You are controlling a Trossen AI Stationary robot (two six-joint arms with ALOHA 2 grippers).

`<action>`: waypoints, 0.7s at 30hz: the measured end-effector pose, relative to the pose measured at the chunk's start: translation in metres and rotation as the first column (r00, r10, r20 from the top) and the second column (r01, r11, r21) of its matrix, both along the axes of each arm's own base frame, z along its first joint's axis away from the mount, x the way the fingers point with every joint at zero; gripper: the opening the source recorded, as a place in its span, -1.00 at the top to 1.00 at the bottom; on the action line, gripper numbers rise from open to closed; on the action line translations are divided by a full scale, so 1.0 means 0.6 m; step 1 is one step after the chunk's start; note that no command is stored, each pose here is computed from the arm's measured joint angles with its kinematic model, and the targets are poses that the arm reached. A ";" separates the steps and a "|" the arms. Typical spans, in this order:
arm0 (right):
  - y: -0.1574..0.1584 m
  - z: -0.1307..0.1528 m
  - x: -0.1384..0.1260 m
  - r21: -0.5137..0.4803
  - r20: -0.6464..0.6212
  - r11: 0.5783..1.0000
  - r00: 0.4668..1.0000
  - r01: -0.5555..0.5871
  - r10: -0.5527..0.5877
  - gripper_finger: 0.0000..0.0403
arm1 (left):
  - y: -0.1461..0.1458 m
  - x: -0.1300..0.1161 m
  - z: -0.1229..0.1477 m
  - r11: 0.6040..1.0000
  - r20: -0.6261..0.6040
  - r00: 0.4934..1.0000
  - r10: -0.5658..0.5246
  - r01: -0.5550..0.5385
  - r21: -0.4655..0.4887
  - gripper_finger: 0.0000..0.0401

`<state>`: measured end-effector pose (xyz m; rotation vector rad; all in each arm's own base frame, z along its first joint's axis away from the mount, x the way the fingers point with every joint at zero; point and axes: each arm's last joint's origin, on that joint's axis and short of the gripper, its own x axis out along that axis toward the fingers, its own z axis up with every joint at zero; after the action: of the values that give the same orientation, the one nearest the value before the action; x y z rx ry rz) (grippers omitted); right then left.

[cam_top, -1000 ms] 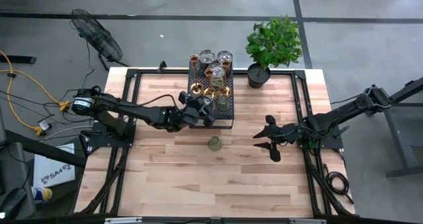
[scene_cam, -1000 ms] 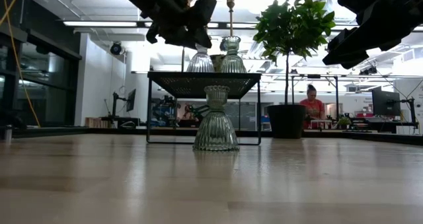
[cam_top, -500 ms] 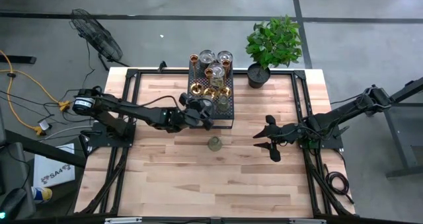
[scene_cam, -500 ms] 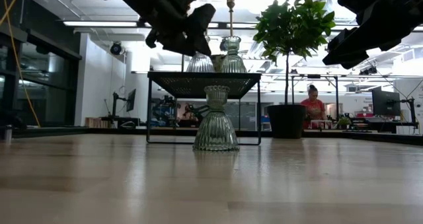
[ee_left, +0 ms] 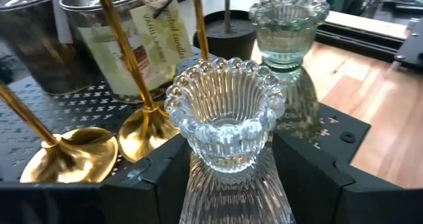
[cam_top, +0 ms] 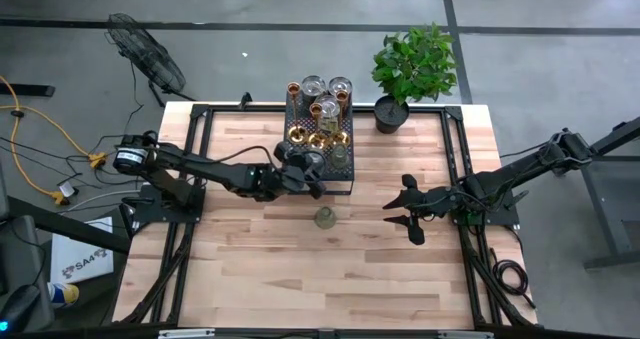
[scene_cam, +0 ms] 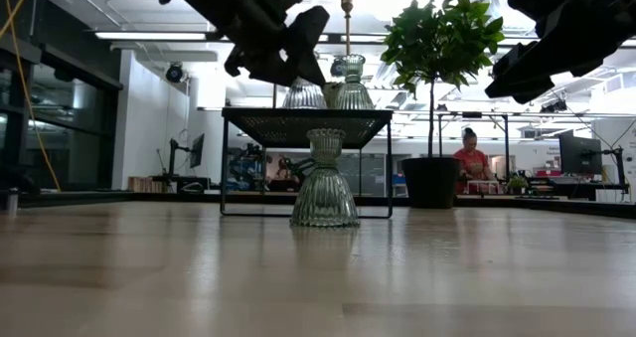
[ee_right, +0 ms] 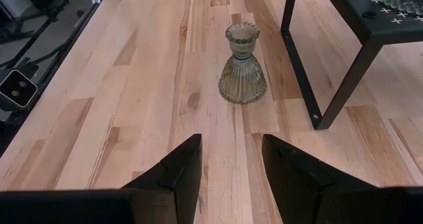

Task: Pick & Place candle stick holders
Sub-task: Put the transparent candle holder on the shelf

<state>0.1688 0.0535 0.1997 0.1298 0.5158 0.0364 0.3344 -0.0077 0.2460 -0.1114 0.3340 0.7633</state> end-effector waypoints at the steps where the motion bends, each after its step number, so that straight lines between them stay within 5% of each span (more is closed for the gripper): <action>1: 0.000 0.000 0.000 0.000 0.000 1.000 1.000 0.000 0.000 0.25 | 0.000 0.000 0.000 1.000 -0.001 1.000 0.005 -0.005 0.003 -0.01; 21: 0.000 0.000 0.000 0.000 0.000 1.000 1.000 0.000 0.000 0.25 | 0.011 0.003 0.001 1.000 0.012 1.000 -0.006 0.006 -0.013 -0.01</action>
<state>0.1689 0.0536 0.1996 0.1297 0.5162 0.0364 0.3360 -0.0011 0.2465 -0.1272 0.3282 0.7540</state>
